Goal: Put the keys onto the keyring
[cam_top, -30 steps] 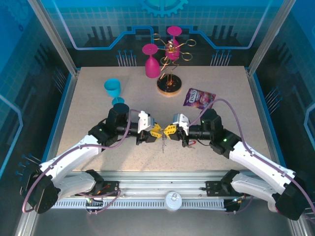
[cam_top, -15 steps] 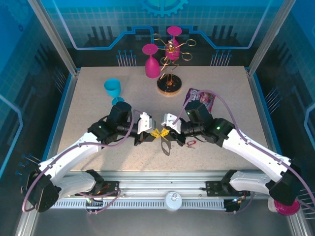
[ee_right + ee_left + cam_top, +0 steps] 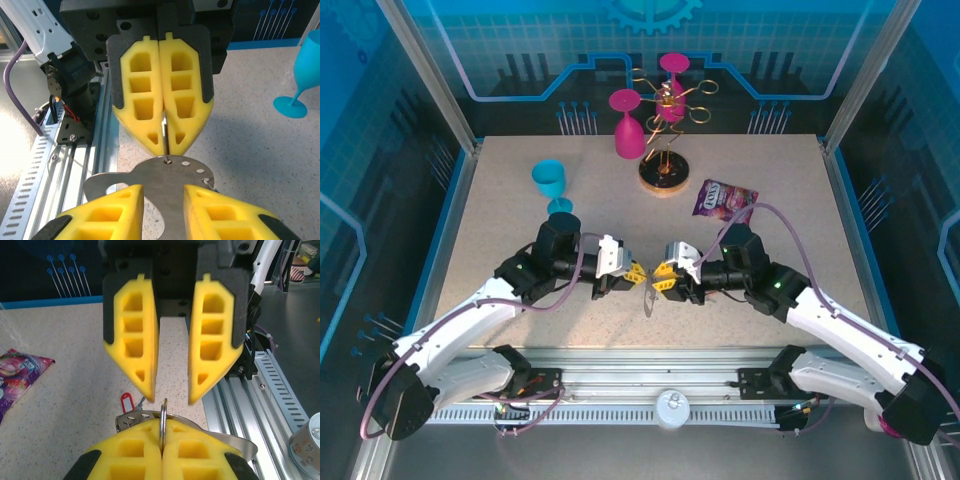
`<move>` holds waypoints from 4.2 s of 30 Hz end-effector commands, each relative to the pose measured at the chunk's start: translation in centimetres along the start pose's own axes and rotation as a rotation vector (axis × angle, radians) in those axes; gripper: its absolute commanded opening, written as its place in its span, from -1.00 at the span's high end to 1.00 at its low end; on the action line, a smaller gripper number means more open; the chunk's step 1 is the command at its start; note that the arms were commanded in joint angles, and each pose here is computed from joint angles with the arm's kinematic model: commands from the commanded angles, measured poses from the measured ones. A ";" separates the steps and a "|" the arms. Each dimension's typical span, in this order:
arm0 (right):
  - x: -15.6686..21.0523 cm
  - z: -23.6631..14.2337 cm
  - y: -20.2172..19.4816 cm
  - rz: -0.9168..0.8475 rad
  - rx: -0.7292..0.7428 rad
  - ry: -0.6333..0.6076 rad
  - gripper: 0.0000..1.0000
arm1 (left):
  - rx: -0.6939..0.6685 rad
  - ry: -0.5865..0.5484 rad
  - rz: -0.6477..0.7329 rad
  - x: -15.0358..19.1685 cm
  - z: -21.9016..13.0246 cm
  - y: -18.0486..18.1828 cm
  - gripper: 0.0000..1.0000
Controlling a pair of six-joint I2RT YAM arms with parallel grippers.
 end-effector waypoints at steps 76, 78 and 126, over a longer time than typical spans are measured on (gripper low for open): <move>-6.7 2.0 -0.7 -0.031 0.008 0.427 0.97 | -0.003 0.019 0.007 -0.3 0.6 0.5 1.00; -6.7 0.8 -0.7 -0.001 0.036 0.343 0.43 | -0.008 0.006 0.008 -0.2 0.6 0.5 1.00; -2.7 -0.6 0.6 -0.215 0.013 0.170 1.00 | -0.060 -0.021 0.084 -0.1 0.4 0.2 0.48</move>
Point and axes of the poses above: each hand's point on the last joint's axis, 136 mm out from that joint toward the fingers, its own z axis out along the fingers, its own y axis along the line the jaws close on, x = y × z, the point moved 10 cm from there along -z, back along the fingers, and after that the axes turned 1 degree about -z, right-handed, at the moved point
